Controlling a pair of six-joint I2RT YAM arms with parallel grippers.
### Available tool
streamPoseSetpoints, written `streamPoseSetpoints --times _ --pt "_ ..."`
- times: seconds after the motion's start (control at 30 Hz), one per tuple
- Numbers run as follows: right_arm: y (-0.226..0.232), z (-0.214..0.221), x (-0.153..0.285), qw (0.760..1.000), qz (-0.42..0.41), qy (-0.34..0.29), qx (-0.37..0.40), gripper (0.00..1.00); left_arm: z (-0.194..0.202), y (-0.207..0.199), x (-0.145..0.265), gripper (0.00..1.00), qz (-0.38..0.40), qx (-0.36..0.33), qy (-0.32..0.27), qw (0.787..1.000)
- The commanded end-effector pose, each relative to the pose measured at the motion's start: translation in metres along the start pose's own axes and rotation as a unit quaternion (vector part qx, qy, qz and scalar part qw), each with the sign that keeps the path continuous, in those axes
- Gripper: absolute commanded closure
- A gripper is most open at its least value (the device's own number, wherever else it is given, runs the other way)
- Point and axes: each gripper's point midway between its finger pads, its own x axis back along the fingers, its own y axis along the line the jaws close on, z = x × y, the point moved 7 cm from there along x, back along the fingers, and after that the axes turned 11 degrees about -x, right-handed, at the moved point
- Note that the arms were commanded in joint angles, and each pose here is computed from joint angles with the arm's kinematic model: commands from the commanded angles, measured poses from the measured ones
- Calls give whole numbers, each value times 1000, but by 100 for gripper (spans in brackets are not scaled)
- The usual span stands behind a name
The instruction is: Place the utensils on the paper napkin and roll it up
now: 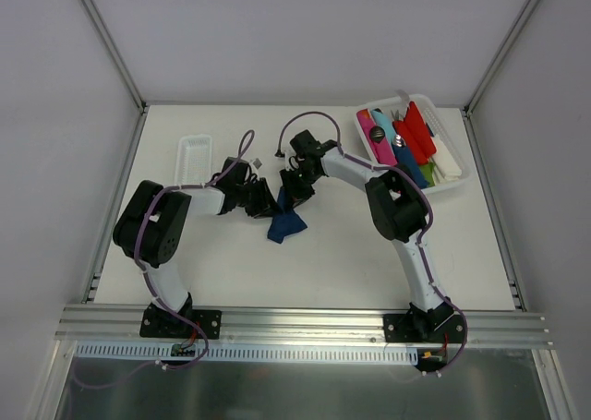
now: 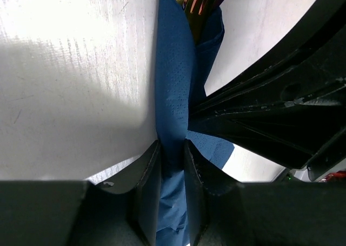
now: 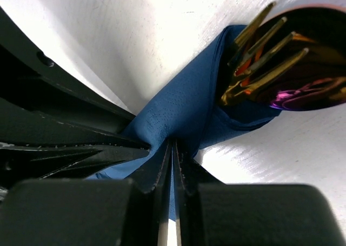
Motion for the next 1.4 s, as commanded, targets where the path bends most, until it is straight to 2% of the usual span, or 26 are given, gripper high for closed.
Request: streamPoseSetpoints --times 0.0,0.13,0.2,0.23,0.27,0.33,0.5,0.7,0.83,1.0,1.17,1.37 --pt "-10 6 -9 999 29 20 4 94 14 13 -12 79 -46 10 35 998" --pt "-11 6 -9 999 29 21 4 94 17 16 -16 76 -53 15 47 997" --pt "-10 6 -9 999 29 20 5 94 19 19 -19 78 -60 23 51 997" --pt "-10 6 -9 999 29 20 6 94 20 20 -19 81 -63 26 53 996" --pt "-10 6 -9 999 27 19 6 94 21 21 -19 90 -69 29 53 996" --pt "-10 7 -9 999 27 22 7 94 23 23 -20 100 -74 39 56 995" --pt "-4 6 0 1000 11 9 18 92 30 25 -19 100 -71 56 58 994" --pt "1 3 34 999 -8 -38 21 79 34 28 -11 100 -42 73 36 996" --pt "-6 3 46 998 -16 -53 13 70 41 31 -10 100 -36 80 41 995" --pt "-12 12 40 999 -24 -45 1 68 52 32 -5 100 -30 84 49 995" --pt "-14 15 35 998 -34 -43 -26 55 61 34 -3 100 -14 97 56 994" --pt "-23 7 30 995 -48 -52 -64 49 67 36 -2 100 -9 104 60 993"
